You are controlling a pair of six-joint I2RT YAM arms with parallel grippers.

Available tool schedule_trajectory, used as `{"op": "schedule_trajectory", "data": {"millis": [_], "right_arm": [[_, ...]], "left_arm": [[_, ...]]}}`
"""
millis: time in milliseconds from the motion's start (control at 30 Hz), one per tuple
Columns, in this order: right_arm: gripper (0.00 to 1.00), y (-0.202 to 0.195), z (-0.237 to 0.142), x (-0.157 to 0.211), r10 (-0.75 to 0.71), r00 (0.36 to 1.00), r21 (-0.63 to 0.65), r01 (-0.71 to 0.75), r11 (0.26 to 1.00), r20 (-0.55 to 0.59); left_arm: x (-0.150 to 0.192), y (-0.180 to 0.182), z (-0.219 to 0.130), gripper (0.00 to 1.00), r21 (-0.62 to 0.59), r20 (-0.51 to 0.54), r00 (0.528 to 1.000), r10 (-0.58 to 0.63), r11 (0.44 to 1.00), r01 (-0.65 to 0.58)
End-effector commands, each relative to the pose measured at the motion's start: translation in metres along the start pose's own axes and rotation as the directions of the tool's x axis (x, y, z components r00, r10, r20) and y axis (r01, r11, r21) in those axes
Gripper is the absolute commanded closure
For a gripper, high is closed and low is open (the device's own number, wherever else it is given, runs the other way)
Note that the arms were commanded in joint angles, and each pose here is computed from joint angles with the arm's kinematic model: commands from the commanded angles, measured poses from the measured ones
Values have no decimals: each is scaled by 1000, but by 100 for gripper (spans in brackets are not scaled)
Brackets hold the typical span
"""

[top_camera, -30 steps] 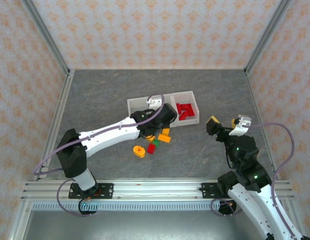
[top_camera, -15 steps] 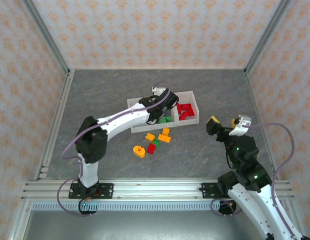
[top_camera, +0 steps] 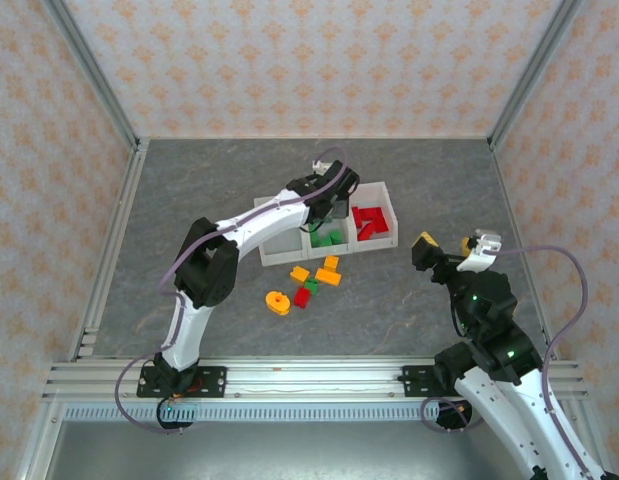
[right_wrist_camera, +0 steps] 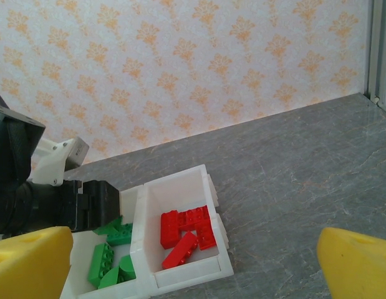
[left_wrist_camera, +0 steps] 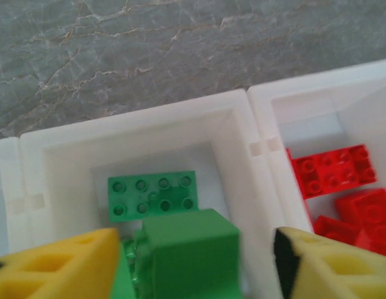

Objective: Sort the legos into containers by color
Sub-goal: Place the lego in the container, then pick up the lego from the center of the table.

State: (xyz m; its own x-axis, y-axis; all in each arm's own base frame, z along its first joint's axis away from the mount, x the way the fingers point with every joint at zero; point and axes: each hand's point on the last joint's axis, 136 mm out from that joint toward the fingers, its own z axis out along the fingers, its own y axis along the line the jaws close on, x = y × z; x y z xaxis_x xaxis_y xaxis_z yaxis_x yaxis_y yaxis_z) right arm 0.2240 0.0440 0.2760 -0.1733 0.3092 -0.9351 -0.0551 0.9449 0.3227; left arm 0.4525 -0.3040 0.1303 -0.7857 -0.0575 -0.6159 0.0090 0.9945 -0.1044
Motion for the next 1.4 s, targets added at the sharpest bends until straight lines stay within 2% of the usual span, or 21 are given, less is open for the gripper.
{"op": "schedule_trajectory", "data": {"millis": [0, 267, 367, 433, 600, 700, 1000, 1367], "right_arm": [[0, 2, 1, -1, 12, 1000, -10, -12, 1000, 6], [0, 2, 3, 2, 12, 1000, -7, -12, 1000, -5], [0, 2, 4, 2, 12, 1000, -6, -12, 1000, -5], [0, 1, 4, 2, 11, 1000, -4, -11, 1000, -7], [0, 2, 4, 3, 11, 1000, -4, -11, 1000, -10], [0, 2, 5, 4, 10, 1000, -5, -10, 1000, -13], [0, 2, 5, 3, 10, 1000, -4, -10, 1000, -13], [0, 1, 5, 3, 14, 1000, 3, -14, 1000, -10]], "left_arm": [[-8, 1, -13, 21, -13, 14, 1000, 27, 1000, -27], [-4, 11, -42, 1, 16, 55, 998, 31, 999, -32], [15, 10, -45, 1, 38, 35, 998, 50, 998, -51], [22, 7, -60, 1, 51, 40, 997, 67, 996, -69], [65, -17, -73, 1, 57, 12, 984, 180, 982, -180], [87, -31, -70, 3, 93, -13, 969, 245, 965, -243], [127, -25, -34, 15, 58, -149, 938, 314, 949, -308], [148, -22, -5, 27, 28, -224, 918, 328, 943, -330]]}}
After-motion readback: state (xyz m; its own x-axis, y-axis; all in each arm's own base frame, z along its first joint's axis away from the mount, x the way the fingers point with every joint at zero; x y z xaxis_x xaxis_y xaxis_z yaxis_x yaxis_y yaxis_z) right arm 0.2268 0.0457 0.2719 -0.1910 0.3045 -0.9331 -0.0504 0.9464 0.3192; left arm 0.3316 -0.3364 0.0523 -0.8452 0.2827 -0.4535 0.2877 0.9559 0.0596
